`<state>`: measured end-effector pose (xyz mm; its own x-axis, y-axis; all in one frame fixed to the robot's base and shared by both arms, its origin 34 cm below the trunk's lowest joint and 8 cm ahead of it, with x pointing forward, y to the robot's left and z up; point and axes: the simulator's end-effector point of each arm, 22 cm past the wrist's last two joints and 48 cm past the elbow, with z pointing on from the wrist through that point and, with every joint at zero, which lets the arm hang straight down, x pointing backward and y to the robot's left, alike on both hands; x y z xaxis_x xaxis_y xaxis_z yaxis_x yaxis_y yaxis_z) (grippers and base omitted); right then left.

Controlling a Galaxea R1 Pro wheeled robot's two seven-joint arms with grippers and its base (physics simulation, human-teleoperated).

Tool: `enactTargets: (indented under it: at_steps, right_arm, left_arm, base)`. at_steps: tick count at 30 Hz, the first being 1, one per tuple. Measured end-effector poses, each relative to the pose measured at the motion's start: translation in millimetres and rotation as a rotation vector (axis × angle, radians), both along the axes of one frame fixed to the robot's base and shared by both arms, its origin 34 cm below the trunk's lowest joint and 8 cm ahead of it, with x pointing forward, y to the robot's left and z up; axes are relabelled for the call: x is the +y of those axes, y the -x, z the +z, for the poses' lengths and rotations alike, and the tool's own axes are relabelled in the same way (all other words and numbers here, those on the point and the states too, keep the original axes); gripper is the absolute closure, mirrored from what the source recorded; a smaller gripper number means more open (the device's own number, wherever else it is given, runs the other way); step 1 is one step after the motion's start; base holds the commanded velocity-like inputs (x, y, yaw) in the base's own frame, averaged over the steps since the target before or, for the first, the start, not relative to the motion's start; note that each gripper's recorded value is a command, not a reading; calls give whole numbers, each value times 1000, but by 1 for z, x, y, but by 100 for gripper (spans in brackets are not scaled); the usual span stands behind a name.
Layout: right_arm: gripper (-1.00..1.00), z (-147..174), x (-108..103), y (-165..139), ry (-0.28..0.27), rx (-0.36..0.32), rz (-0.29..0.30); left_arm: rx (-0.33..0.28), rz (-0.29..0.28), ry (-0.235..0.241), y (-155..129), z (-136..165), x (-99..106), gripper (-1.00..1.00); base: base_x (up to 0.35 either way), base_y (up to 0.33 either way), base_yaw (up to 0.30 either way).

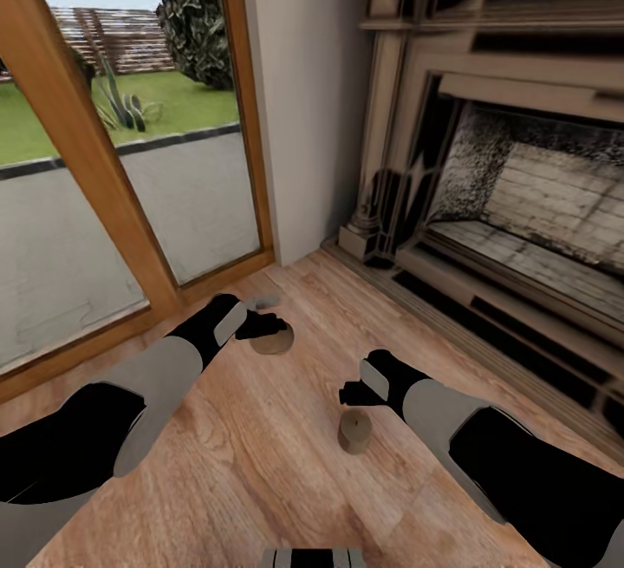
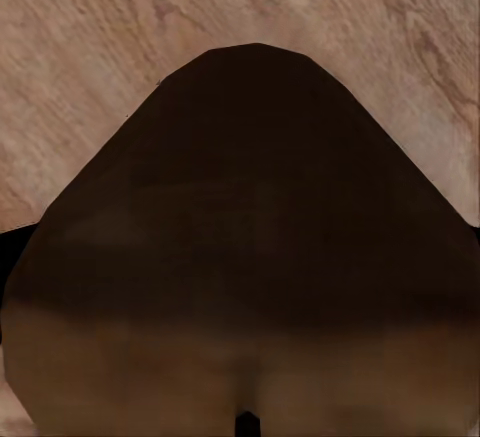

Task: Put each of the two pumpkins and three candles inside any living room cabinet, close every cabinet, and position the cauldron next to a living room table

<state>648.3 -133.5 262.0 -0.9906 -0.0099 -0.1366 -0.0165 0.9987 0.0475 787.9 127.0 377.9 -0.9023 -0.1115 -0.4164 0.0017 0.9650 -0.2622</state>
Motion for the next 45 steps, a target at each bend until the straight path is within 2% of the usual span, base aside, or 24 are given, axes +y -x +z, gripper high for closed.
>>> enactTargets:
  at_steps: [19,31,37,45]
  right_arm:
    - [-100,-66,0,37,1,120,2]
    - [-100,-68,3,38,-11,122,6]
    - [-100,-67,10,39,-42,121,9]
    - [-100,-68,10,39,-45,122,11]
  left_arm:
    - [107,0,2,16,-77,0,100]
    - [109,-1,6,17,-78,-3,100]
    - [108,-1,5,17,-78,-3,100]
    - [109,-1,6,17,-78,-3,100]
  base:
    - [0,0,0]
    - [0,0,0]
    - [88,0,0]
    - [64,0,0]
